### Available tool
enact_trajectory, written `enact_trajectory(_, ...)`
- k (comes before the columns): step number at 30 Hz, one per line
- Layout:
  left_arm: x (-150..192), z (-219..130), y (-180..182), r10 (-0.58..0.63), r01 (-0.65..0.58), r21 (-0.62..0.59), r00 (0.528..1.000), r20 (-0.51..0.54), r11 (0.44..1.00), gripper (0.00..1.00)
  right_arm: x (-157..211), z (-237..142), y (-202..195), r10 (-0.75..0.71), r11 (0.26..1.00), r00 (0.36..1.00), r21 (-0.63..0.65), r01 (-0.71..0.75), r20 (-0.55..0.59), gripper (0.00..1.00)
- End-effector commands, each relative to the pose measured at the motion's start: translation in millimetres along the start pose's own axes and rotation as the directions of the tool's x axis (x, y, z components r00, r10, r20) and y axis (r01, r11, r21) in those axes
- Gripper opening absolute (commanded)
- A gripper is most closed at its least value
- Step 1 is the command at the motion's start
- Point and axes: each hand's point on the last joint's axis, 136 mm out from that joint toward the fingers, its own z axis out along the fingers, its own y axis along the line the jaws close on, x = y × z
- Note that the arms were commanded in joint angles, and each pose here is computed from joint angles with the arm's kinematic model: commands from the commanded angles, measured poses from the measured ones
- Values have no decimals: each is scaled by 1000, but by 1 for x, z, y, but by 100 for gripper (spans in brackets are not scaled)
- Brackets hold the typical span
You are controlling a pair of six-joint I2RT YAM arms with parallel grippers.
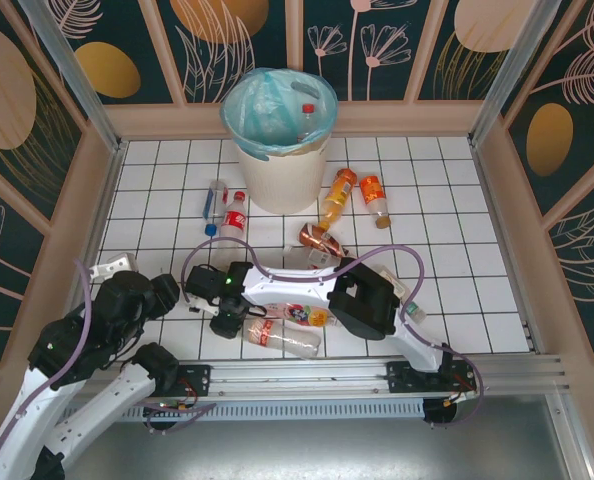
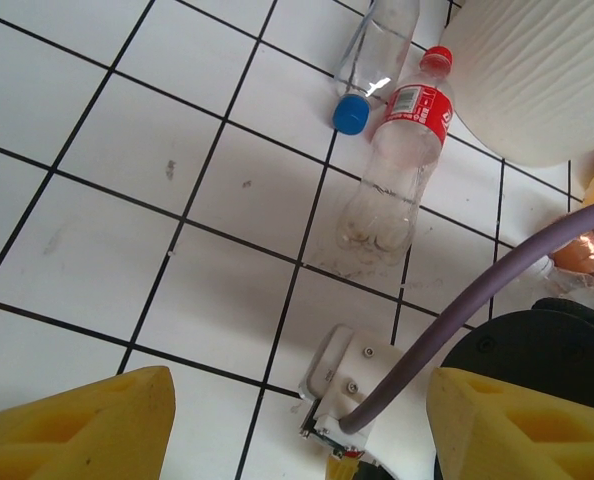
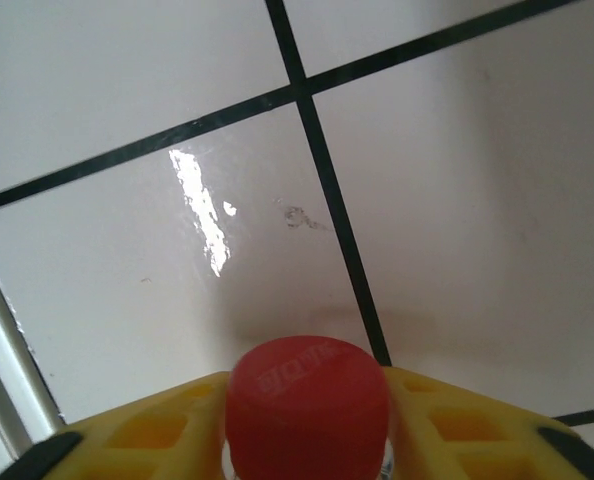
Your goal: Put the plastic bottles in the bin
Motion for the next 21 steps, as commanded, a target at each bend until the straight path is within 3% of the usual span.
enact_trajectory(1,-11,-10,0,19,-20,5,999,37,1000,68,-5,-11,3,9,1000,1000,-26,-9,0,32)
enact_trajectory(11,-50,-41,-24,24,-34,79,991,130,996,68,-31,-88,24,44,987,985,-157,-18,165,21)
enact_trajectory(21,-116,-78,-95,25,-99,254,960,280,962,64,-50,-207,7,177,957,907,-283,-68,382,10)
